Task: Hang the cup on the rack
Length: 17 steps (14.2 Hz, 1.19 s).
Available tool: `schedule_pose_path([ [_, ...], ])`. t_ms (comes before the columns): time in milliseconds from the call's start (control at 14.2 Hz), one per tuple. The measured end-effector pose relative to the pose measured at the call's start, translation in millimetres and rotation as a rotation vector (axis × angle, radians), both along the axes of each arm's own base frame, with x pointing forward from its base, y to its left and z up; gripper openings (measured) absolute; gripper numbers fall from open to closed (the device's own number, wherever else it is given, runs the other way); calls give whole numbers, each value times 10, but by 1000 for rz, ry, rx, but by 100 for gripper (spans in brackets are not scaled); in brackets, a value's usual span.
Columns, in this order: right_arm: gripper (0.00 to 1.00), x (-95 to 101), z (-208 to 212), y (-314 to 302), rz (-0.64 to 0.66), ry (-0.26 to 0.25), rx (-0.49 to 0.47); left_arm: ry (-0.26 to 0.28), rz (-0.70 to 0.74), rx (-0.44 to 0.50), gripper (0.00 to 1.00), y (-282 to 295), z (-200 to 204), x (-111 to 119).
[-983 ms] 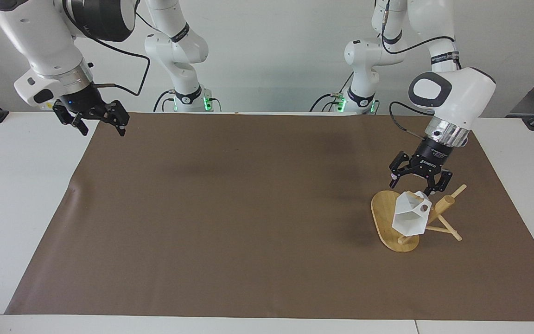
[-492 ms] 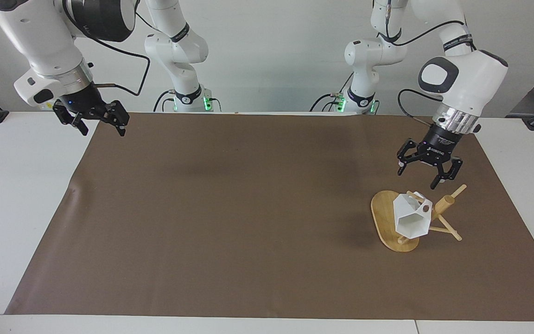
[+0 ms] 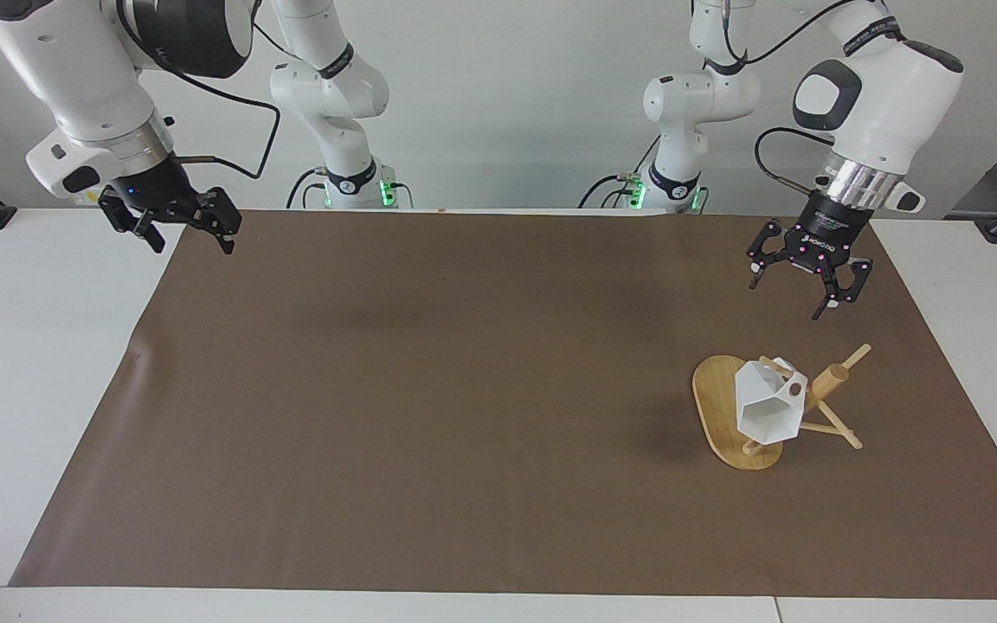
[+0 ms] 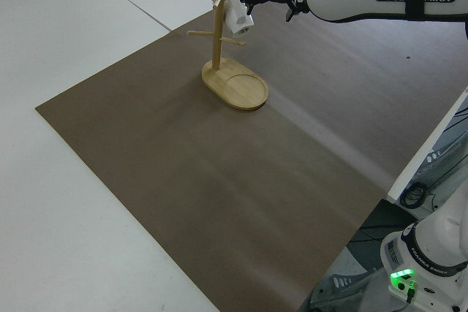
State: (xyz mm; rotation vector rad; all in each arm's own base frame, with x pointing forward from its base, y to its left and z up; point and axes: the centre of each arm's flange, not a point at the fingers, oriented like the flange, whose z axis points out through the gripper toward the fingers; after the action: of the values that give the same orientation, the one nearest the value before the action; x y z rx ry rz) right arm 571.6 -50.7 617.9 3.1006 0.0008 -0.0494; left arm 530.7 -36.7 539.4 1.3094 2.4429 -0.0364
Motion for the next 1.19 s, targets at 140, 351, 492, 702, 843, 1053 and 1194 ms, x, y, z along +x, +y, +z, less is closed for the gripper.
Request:
schedule_pose_path([
  [140,100,0,0,0,0,0,0,-12,-155,60,100,3,39,-12],
  [351,100,0,0,0,0,0,0,-25,-399,135,100,149,132,-34],
  [492,100,0,0,0,0,0,0,-33,-578,182,100,343,261,-55],
  [702,100,0,0,0,0,0,0,-70,-802,242,100,496,437,-69],
  [843,100,-1,1,0,0,0,0,-95,-912,277,100,541,519,-70],
  [1053,100,-1,2,0,0,0,0,-125,-1082,354,100,604,635,-71],
  [1194,100,-1,2,0,0,0,0,-138,-1206,385,100,601,663,-78],
])
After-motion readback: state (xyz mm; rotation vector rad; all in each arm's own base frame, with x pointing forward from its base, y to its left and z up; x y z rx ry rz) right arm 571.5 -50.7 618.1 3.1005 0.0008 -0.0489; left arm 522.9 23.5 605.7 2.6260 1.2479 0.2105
